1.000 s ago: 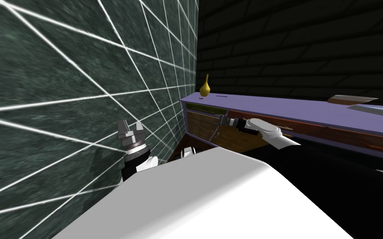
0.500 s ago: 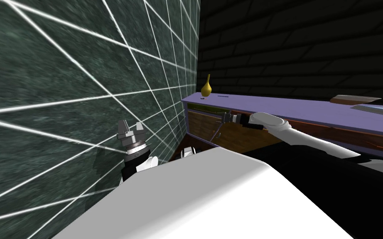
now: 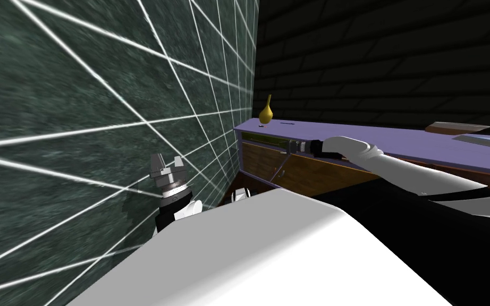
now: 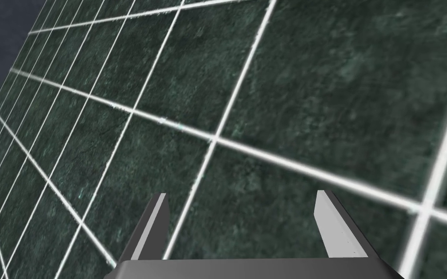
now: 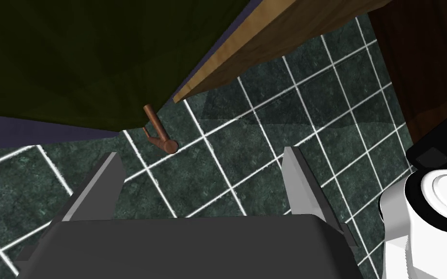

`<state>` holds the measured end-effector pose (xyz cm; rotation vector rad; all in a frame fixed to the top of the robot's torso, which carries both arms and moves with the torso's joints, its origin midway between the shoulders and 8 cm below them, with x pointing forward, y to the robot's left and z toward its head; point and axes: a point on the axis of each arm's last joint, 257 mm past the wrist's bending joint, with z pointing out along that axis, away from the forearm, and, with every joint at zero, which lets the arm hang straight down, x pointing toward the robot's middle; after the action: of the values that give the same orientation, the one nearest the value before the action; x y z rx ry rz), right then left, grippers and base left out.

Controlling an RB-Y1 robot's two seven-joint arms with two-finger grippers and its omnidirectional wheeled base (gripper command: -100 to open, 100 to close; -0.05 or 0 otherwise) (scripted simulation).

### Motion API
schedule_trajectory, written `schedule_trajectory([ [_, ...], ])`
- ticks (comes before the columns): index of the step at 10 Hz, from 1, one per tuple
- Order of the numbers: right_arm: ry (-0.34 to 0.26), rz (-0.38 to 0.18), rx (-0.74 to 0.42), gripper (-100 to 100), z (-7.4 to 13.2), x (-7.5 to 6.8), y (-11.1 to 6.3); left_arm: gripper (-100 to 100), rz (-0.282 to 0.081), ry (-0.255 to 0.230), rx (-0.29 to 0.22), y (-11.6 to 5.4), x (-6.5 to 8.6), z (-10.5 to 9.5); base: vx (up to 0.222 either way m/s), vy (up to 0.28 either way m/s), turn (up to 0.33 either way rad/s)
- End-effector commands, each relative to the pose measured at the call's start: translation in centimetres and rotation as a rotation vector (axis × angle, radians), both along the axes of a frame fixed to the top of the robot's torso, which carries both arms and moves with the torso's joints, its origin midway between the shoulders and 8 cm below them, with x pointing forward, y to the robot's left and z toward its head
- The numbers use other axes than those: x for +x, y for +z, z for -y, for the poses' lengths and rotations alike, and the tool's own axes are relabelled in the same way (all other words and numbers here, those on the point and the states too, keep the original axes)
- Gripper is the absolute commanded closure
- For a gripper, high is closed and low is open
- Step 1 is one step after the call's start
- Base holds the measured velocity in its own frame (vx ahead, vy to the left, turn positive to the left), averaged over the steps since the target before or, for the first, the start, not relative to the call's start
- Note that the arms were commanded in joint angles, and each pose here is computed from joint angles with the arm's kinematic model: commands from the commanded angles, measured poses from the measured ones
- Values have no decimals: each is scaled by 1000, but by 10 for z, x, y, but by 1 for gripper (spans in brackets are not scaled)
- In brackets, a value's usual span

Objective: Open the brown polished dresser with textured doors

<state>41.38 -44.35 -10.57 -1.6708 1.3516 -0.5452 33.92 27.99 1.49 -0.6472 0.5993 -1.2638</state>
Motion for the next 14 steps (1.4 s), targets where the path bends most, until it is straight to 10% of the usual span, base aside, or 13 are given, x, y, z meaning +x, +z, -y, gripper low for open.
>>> schedule_trajectory([
  [1,6,4,-41,-100,5,2,3,0,0,0,0,0,0,0,7,12,0],
  [2,7,5,-46,-100,6,2,3,0,0,0,0,0,0,0,0,0,0],
  [3,7,5,-46,100,6,2,3,0,0,0,0,0,0,0,0,0,0],
  [8,26,5,-47,100,-2,1,7,0,0,0,0,0,0,0,-117,113,-44],
  [9,41,38,-70,-100,-6,4,8,0,0,0,0,0,0,0,15,-42,86],
  [14,66,126,-121,-100,-15,10,13,0,0,0,0,0,0,0,42,-120,84],
])
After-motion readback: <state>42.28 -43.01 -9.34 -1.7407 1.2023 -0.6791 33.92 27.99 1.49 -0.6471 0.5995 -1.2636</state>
